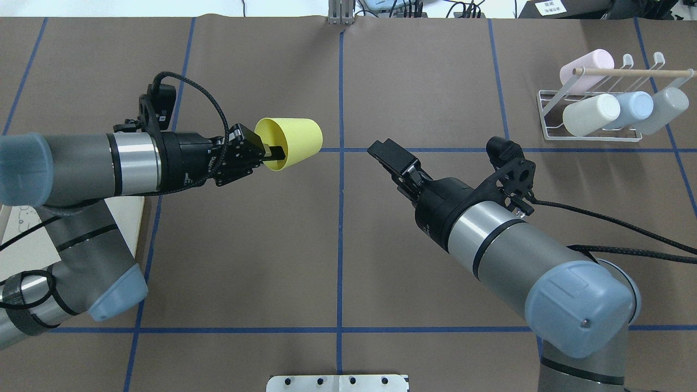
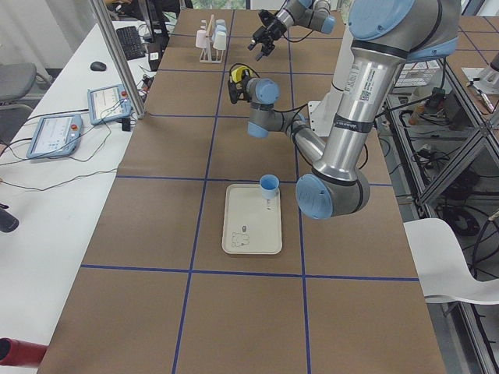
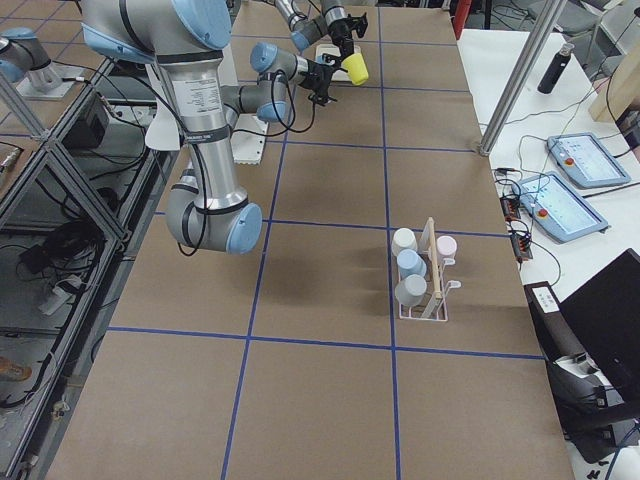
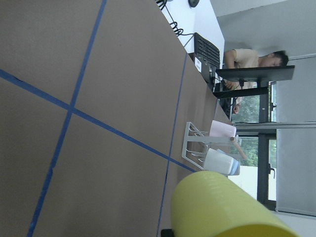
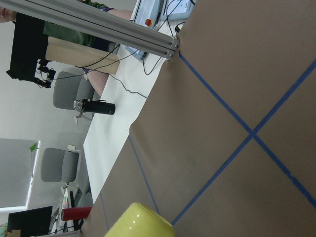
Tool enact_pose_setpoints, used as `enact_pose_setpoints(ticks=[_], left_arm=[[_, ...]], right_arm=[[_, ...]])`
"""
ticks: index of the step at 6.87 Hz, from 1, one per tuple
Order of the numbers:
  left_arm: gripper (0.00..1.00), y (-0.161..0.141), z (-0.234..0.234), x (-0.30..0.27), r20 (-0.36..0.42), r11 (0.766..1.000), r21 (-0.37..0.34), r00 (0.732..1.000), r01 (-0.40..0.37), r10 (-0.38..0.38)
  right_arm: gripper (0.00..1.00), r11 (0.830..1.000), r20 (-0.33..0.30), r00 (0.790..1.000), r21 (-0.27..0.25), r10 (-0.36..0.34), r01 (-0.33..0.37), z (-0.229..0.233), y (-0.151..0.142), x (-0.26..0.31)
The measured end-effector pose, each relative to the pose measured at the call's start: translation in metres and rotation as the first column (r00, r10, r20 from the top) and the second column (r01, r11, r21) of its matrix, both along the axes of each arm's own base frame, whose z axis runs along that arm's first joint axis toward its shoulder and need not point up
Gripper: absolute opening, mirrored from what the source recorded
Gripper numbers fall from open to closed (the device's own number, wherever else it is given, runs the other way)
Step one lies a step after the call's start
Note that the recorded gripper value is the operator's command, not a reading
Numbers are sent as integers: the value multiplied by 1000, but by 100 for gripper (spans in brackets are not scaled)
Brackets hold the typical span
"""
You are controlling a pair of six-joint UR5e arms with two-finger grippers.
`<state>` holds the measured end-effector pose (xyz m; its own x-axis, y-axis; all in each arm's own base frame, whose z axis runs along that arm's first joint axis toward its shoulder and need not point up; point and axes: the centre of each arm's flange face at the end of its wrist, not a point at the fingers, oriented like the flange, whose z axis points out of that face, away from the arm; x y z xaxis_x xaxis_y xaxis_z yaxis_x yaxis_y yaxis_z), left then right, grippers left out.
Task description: Transfer IKEA cup to right arm and place on rack
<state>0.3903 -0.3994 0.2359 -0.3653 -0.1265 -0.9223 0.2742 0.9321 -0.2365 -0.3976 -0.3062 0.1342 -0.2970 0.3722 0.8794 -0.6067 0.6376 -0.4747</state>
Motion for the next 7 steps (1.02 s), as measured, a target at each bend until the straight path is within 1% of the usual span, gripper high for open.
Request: enact_pose_setpoints(ticks=[1, 2, 3, 5, 6, 7], left_arm=[[0, 4, 8, 2, -86, 1000, 10, 996, -18, 19], [0, 11, 14, 5, -174, 998, 16, 983, -53, 55], [0, 19, 9, 8, -244, 996, 19, 965, -91, 93], [0, 36, -7, 14, -344, 988, 36, 926, -152, 155], [0, 42, -10, 16, -368, 985, 46, 913, -168, 173], [0, 45, -14, 16, -382, 983, 51, 906, -175, 181]], right_arm=[[100, 998, 57, 997, -17, -61, 62, -14, -6, 7], [100, 992, 96, 988, -8, -124, 126, -22, -14, 17], [100, 986, 126, 978, 13, -169, 169, -26, -18, 22], [100, 978, 168, 963, 34, -210, 207, -27, -20, 22], [100, 975, 195, 956, 22, -219, 219, -27, -20, 21], [99, 974, 224, 949, -1, -221, 227, -27, -20, 20]])
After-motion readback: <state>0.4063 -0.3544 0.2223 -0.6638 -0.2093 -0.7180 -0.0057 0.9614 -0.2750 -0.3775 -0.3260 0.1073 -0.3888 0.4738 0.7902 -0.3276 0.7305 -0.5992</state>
